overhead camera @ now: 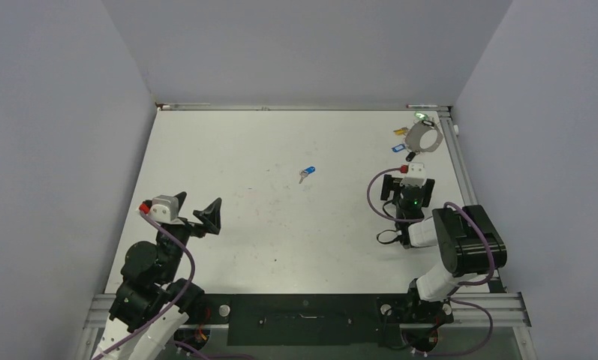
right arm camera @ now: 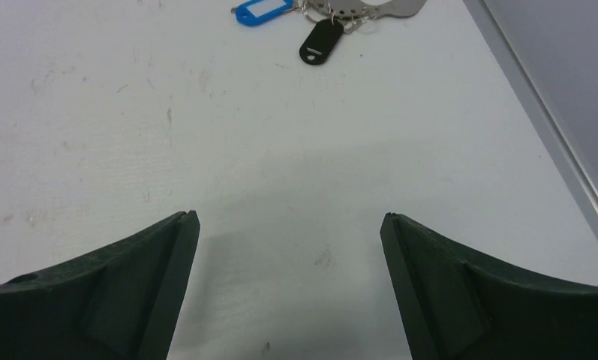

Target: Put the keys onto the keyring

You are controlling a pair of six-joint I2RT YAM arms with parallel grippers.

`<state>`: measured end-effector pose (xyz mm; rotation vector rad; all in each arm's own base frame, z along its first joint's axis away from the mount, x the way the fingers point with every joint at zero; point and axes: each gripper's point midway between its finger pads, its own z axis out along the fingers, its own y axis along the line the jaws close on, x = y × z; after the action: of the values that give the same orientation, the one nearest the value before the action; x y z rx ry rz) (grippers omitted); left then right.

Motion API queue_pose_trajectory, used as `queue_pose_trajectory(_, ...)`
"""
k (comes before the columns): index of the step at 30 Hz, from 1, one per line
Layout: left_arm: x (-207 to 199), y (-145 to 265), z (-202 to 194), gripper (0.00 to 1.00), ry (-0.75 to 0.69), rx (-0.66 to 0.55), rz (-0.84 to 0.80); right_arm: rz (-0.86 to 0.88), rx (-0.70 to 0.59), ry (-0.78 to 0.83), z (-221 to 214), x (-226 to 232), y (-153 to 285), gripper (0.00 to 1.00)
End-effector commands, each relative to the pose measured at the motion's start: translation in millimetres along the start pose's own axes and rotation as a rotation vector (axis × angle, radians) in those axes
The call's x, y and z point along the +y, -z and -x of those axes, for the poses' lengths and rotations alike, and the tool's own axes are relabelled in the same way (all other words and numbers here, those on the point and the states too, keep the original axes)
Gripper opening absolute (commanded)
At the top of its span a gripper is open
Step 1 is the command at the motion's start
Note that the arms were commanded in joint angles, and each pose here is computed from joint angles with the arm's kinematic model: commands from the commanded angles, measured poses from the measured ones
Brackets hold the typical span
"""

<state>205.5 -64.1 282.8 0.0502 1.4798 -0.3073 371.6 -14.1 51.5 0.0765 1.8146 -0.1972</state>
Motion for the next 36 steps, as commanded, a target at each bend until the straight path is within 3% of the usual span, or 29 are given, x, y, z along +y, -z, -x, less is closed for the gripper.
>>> queue_pose_trajectory(1, -2, 3, 14, 0.96, 0.015, -0.041, -0.011, -0.193, 0.077, 0.012, 40, -12, -17, 0.98)
queue_pose_trajectory(6, 1, 6, 18, 0.96, 0.021, -0.061, 0.001, -0.208, 0.116, -0.115, 116, -2, -41, 0.99)
queue_pose_trajectory(10, 3, 8, 20, 0.96, 0.024, -0.073, 0.007, -0.146, 0.128, -0.324, 138, 2, -56, 0.99)
queue_pose_trajectory(12, 3, 9, 21, 0.96, 0.026, -0.078, 0.005, -0.112, 0.177, -0.379, 137, 1, -69, 0.99)
queue_pose_trajectory(19, 1, 10, 22, 0.96, 0.03, -0.086, -0.004, -0.282, 0.37, -0.419, 111, -28, -116, 0.97)
queue_pose_trajectory(36, 3, 9, 21, 0.96, 0.024, -0.082, 0.004, -0.332, 0.495, -0.312, 70, -34, -199, 0.74)
